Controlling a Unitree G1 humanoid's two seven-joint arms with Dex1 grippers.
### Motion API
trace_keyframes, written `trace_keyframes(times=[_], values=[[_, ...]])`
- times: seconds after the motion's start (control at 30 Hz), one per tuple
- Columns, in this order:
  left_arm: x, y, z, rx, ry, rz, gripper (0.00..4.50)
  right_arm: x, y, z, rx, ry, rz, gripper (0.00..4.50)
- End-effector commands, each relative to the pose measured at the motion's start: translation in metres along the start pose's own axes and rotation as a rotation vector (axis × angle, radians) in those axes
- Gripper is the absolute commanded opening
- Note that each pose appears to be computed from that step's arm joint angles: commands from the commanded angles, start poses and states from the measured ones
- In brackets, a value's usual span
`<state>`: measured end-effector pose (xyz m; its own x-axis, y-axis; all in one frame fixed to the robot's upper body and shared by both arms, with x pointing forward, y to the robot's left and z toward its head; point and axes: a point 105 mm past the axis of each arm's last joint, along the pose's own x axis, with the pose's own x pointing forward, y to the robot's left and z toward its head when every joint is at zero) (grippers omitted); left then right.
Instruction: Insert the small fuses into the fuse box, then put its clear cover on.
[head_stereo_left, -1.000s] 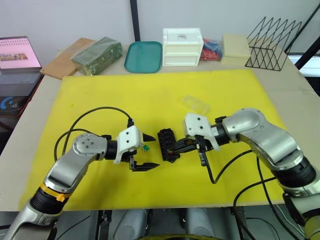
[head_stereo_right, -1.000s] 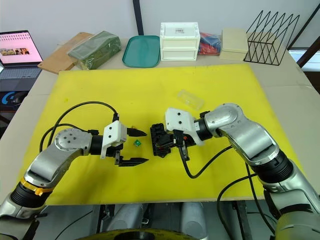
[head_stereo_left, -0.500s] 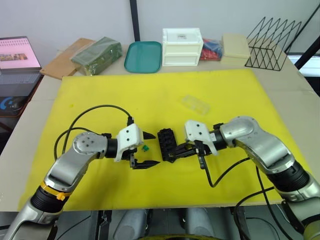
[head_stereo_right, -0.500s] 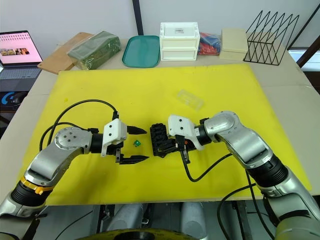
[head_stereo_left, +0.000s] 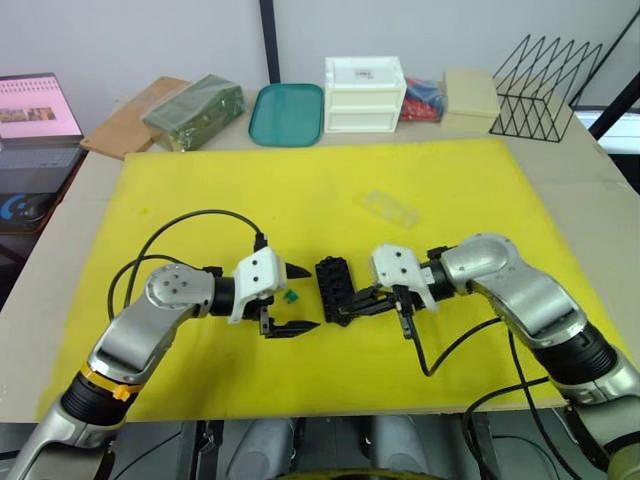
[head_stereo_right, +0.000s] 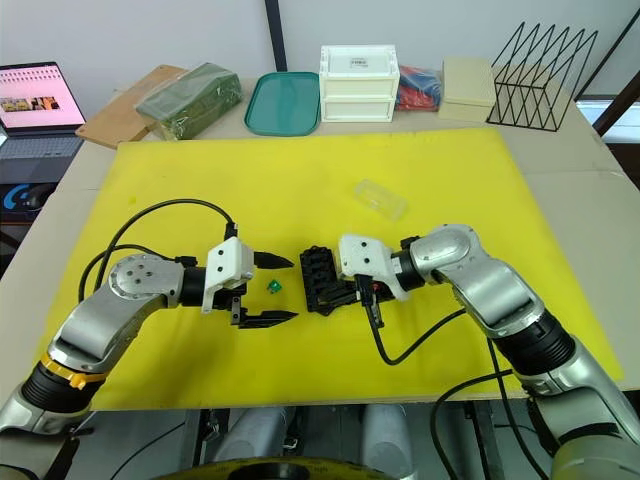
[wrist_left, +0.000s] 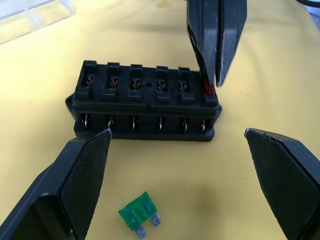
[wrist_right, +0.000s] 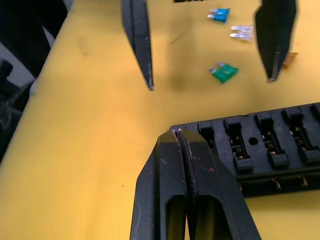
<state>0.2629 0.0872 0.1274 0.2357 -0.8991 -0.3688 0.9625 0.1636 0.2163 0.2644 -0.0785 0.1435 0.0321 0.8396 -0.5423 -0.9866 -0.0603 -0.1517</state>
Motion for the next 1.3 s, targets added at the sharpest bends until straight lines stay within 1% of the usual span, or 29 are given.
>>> trace_keyframes(times=[0.03,0.13,0.2,0.27,0.3,0.33,0.4,0.43,0.57,0.63,0.73,0.77,0.87,1.0,1.1,1.2,1.27,1.3], values=[[-0.011,0.002,0.012,0.032,-0.021,0.011,4.5,-0.013,-0.004,0.027,-0.052,-0.056,-0.036,0.04],[-0.025,0.008,0.017,0.035,-0.022,0.03,4.5,-0.023,-0.005,0.041,-0.065,-0.087,-0.05,0.04],[-0.042,0.011,0.022,0.01,-0.022,0.05,4.5,-0.035,-0.008,0.046,-0.067,-0.09,-0.076,0.04],[-0.071,0.015,0.023,-0.048,-0.003,0.091,4.5,-0.055,-0.013,0.039,-0.049,-0.046,-0.129,0.04],[-0.08,0.016,0.023,-0.065,0.007,0.107,4.5,-0.062,-0.015,0.035,-0.043,-0.029,-0.147,0.04],[-0.095,0.018,0.018,-0.069,0.046,0.138,4.5,-0.072,-0.017,0.029,-0.027,-0.005,-0.169,0.23],[-0.114,0.02,0.008,-0.058,0.127,0.182,4.5,-0.087,-0.02,0.019,-0.002,0.034,-0.206,0.65],[-0.12,0.021,0.005,-0.054,0.153,0.195,4.5,-0.092,-0.02,0.015,0.006,0.046,-0.218,1.01],[-0.177,0.029,-0.016,-0.107,0.276,0.331,4.5,-0.13,-0.025,-0.009,0.066,0.132,-0.322,2.39],[-0.194,0.029,-0.023,-0.139,0.296,0.371,4.5,-0.143,-0.025,-0.015,0.084,0.158,-0.356,3.12],[-0.225,0.03,-0.039,-0.178,0.359,0.449,4.5,-0.166,-0.024,-0.032,0.126,0.219,-0.42,4.25],[-0.231,0.03,-0.044,-0.185,0.373,0.465,4.5,-0.172,-0.023,-0.038,0.139,0.239,-0.435,4.48],[-0.238,0.03,-0.051,-0.196,0.382,0.488,4.5,-0.182,-0.021,-0.051,0.182,0.258,-0.463,4.48],[-0.235,0.029,-0.054,-0.203,0.373,0.485,4.5,-0.19,-0.02,-0.066,0.185,0.326,-0.486,4.48],[-0.232,0.028,-0.057,-0.197,0.381,0.48,4.5,-0.188,-0.023,-0.06,0.173,0.303,-0.488,4.48],[-0.224,0.029,-0.056,-0.191,0.363,0.465,4.5,-0.183,-0.027,-0.05,0.147,0.277,-0.484,4.48],[-0.213,0.03,-0.053,-0.187,0.33,0.442,4.5,-0.174,-0.03,-0.038,0.119,0.241,-0.467,4.48],[-0.203,0.032,-0.05,-0.186,0.295,0.433,4.5,-0.165,-0.032,-0.027,0.096,0.203,-0.447,4.48]])
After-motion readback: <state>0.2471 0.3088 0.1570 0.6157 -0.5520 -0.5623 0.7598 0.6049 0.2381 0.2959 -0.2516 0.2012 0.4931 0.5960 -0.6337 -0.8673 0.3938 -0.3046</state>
